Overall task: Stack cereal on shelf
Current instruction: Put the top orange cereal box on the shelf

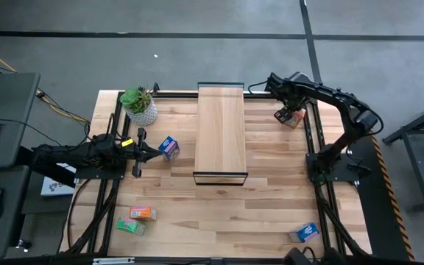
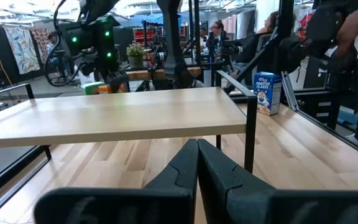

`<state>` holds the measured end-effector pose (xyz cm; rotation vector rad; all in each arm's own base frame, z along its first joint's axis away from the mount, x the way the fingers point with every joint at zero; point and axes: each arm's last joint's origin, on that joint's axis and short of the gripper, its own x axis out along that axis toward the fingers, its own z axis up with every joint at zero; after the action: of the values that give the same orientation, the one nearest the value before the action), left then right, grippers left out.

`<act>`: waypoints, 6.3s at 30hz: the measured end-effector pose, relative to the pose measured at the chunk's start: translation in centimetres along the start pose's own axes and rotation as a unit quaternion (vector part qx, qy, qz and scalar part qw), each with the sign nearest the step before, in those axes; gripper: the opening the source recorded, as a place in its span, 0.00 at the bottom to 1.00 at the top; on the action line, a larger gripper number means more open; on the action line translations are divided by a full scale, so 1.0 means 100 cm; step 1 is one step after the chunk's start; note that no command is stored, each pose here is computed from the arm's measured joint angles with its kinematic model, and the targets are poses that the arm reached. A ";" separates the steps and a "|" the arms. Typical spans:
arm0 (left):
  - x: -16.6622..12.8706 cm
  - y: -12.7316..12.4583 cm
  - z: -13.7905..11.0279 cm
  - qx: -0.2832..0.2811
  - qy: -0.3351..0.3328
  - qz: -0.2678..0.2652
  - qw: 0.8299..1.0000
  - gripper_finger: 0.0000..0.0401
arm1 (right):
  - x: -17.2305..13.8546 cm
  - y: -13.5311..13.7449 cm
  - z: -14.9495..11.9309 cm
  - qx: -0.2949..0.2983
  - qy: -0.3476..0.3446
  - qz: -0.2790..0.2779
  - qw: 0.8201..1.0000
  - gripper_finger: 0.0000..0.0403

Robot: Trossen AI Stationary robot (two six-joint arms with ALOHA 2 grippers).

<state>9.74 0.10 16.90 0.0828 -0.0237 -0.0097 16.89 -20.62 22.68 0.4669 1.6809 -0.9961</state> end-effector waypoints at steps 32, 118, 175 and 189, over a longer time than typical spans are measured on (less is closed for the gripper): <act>0.000 0.000 0.000 0.000 0.000 0.000 1.000 0.00 | -0.179 -0.027 -0.052 0.098 -0.162 0.269 0.944 0.24; 0.000 0.000 0.000 0.000 0.000 0.000 1.000 0.00 | -0.235 0.008 0.084 -0.060 -0.421 0.240 0.873 0.55; 0.000 0.000 0.000 0.000 0.000 0.000 1.000 0.00 | -0.099 0.094 0.034 0.204 -0.427 0.270 0.838 0.00; 0.000 0.000 0.000 0.000 0.000 0.000 1.000 0.00 | -0.100 0.100 0.031 0.147 -0.409 0.306 0.847 0.00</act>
<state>9.74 0.10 16.90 0.0828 -0.0238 -0.0097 29.41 -15.66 27.83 0.6122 0.5422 -0.7915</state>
